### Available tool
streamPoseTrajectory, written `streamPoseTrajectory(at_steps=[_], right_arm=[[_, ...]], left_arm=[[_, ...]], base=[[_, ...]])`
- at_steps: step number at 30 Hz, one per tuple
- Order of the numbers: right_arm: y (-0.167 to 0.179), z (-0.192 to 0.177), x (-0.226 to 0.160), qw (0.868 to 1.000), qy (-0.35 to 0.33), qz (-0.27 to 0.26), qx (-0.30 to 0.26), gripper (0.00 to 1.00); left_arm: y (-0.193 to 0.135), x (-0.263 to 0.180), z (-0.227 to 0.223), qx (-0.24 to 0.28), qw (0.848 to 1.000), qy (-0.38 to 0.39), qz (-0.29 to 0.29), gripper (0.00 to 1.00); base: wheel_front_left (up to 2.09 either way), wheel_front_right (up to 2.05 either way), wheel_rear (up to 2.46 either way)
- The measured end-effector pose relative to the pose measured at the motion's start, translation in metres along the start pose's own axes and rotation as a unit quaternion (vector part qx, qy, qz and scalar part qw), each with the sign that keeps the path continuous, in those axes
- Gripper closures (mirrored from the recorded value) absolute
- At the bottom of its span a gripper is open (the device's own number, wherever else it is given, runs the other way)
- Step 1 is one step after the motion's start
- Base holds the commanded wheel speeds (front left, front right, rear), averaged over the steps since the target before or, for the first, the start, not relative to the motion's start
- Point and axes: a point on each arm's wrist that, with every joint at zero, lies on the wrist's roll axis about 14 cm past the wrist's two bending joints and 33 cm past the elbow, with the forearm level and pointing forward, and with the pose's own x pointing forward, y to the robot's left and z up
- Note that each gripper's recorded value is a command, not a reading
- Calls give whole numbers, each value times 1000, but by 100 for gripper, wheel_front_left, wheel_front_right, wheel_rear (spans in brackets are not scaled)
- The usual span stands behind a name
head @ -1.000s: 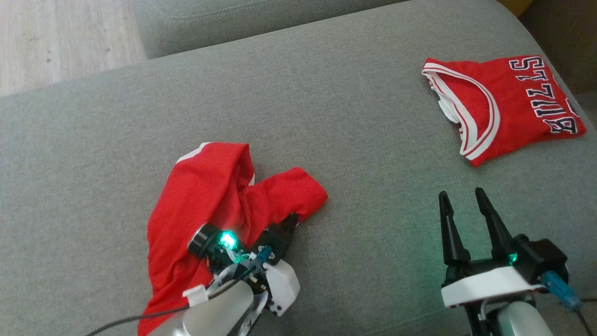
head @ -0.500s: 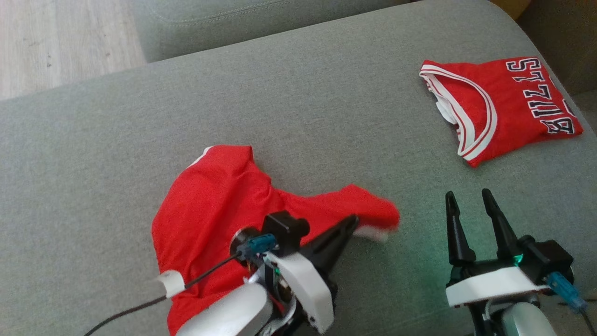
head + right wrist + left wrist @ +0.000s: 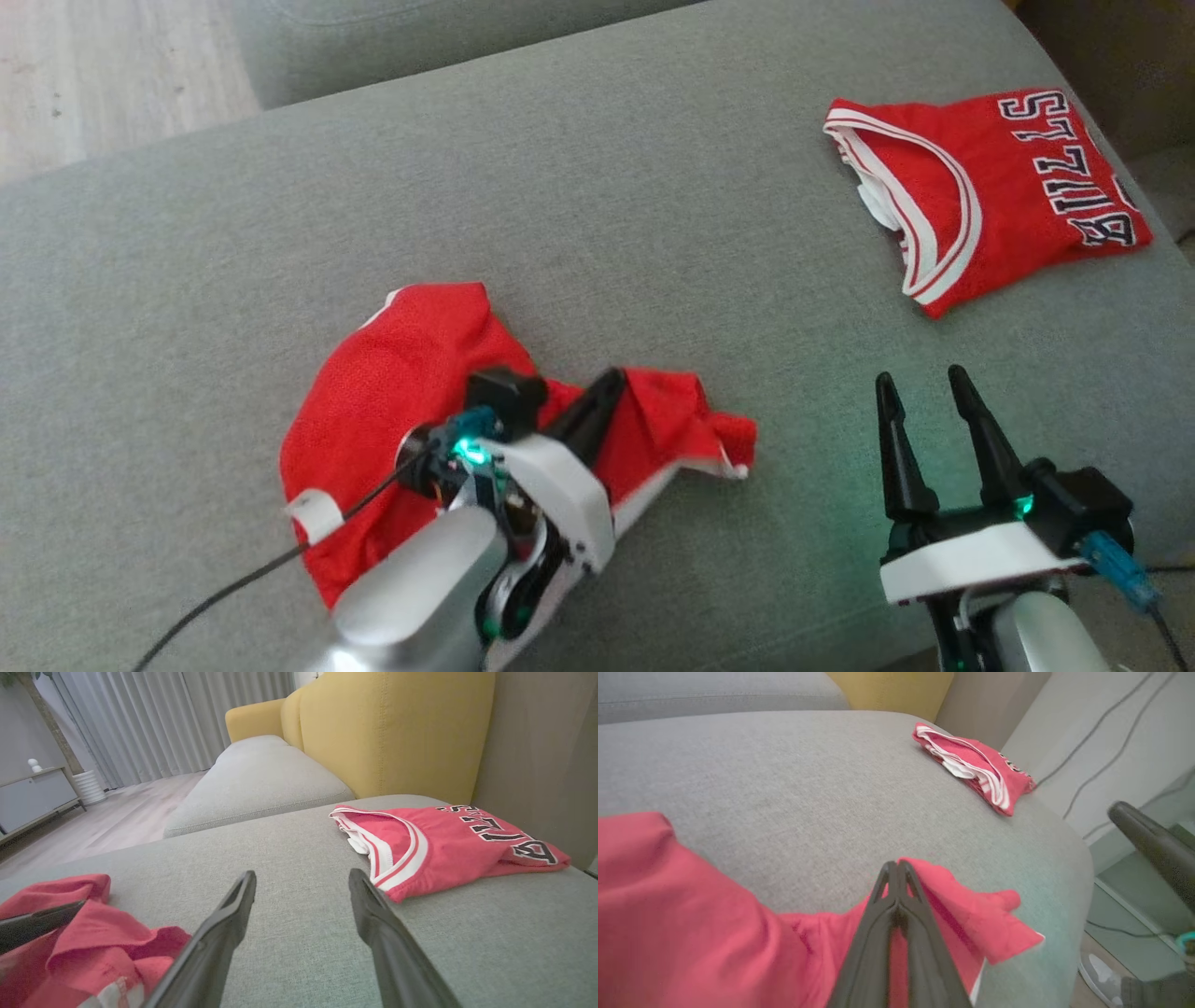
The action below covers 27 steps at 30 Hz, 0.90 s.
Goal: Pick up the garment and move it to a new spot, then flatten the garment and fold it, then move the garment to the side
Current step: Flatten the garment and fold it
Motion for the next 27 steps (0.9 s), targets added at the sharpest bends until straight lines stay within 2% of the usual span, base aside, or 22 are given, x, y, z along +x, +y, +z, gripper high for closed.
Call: streamPoseTrajectory(at_steps=[1, 2, 3, 4, 5, 9, 13, 20, 24, 27], right_arm=[[-1, 0, 0, 1000, 0, -2, 0, 0], [-2, -1, 0, 1000, 1, -3, -1, 0], [-3, -2, -1, 1000, 3, -5, -1, 0], [-4, -3, -1, 1000, 5, -6, -1, 0], [-4, -3, -2, 1000, 6, -7, -1, 0], [-5, -6, -3, 1000, 10, -8, 0, 0], [-2, -7, -4, 1000, 11, -5, 0, 0], [2, -2, -2, 1000, 3, 4, -2, 0], [0, 16, 4, 1000, -26, 5, -10, 0], [2, 32, 7, 998, -51, 10, -18, 0]], left_arm=[[4, 4, 3, -6, 1000, -9, 12, 92], [7, 8, 6, -9, 1000, -15, 19, 72], [8, 11, 7, -9, 1000, -18, 23, 51], [10, 14, 10, -15, 999, -23, 26, 12], [11, 16, 12, -28, 999, -28, 29, 0], [10, 22, 16, -38, 998, -32, 25, 0], [11, 24, 13, -18, 999, -26, 31, 0], [17, 19, 40, -3, 994, -93, 52, 0], [16, 5, 74, 10, 984, -165, 64, 0], [28, -21, 97, 24, 971, -217, 98, 0]], base=[[0, 0, 0], [0, 0, 0], [0, 0, 0], [0, 0, 0], [0, 0, 0], [0, 0, 0], [0, 0, 0], [0, 0, 0], [0, 0, 0], [0, 0, 0]])
